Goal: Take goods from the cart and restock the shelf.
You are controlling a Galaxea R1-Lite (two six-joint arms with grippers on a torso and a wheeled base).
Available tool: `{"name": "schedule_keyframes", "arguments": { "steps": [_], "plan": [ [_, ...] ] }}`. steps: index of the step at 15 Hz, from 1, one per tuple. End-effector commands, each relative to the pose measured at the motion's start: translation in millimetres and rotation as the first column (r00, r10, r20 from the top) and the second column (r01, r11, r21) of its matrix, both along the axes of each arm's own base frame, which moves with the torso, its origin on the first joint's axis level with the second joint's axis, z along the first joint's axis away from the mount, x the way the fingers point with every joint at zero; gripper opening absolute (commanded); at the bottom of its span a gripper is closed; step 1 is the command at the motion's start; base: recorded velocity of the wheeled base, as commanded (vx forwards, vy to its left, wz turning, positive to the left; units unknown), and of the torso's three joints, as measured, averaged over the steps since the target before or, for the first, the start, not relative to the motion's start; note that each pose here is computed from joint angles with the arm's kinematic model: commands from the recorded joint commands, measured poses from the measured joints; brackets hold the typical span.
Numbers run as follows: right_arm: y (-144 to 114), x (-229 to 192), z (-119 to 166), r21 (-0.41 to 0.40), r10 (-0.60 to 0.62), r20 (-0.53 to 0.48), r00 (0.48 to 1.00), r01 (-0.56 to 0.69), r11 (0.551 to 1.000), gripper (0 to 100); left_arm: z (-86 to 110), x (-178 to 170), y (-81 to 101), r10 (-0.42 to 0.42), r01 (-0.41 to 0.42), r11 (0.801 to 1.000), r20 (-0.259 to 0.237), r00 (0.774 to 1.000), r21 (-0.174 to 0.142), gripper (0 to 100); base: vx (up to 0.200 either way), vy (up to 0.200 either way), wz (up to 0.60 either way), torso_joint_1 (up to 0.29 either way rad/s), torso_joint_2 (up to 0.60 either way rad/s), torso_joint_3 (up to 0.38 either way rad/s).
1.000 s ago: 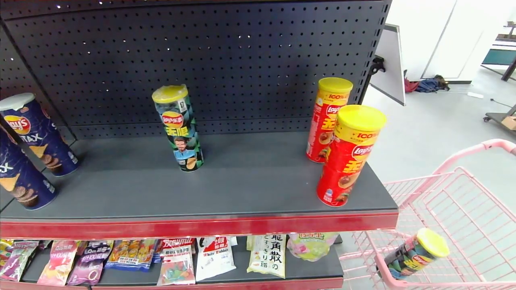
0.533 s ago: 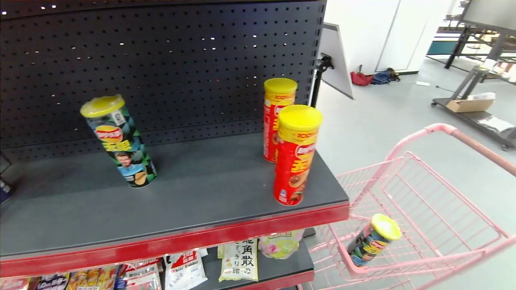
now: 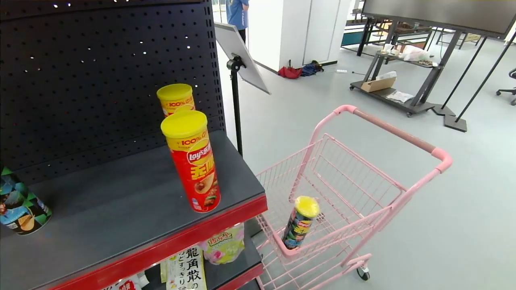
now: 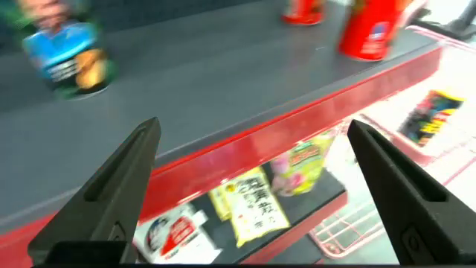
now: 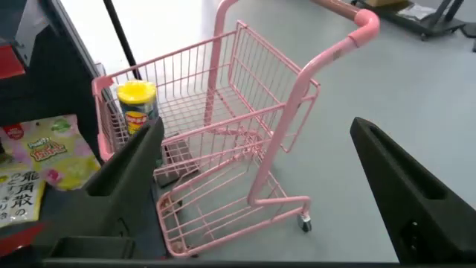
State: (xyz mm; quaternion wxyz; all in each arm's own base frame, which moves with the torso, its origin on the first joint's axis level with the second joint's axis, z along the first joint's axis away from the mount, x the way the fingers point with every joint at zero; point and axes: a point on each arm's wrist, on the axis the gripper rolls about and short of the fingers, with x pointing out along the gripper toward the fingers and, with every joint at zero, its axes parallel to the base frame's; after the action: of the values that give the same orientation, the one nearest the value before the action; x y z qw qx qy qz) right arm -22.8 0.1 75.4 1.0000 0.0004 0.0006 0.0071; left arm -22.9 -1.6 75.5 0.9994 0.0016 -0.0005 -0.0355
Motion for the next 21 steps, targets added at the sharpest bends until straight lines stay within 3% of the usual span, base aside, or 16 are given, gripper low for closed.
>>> {"name": "schedule_keyframes", "arguments": {
  "steps": [1, 10, 21],
  "plan": [
    [0.0, 0.0, 0.1, 0.001, 0.001, 0.001, 1.000, -0.001, 1.000, 100, 0.0, 0.1, 0.0, 0.001, -0.001, 1.000, -0.001, 1.000, 0.000, 100, 0.000, 0.000, 0.00, 0.000, 0.00, 0.000],
    [0.0, 0.0, 0.1, -0.001, 0.000, 0.001, 1.000, 0.000, 1.000, 100, 0.0, 0.1, 0.0, -0.001, 0.001, 1.000, -0.001, 1.000, 0.000, 100, 0.000, 0.000, 0.00, -0.102, 0.26, 0.153],
    [0.0, 0.0, 0.1, -0.001, 0.000, 0.001, 1.000, 0.000, 1.000, 100, 0.0, 0.1, 0.0, -0.001, 0.001, 1.000, -0.001, 1.000, 0.000, 100, 0.000, 0.000, 0.00, -0.157, 0.44, 0.283]
  ]
}}
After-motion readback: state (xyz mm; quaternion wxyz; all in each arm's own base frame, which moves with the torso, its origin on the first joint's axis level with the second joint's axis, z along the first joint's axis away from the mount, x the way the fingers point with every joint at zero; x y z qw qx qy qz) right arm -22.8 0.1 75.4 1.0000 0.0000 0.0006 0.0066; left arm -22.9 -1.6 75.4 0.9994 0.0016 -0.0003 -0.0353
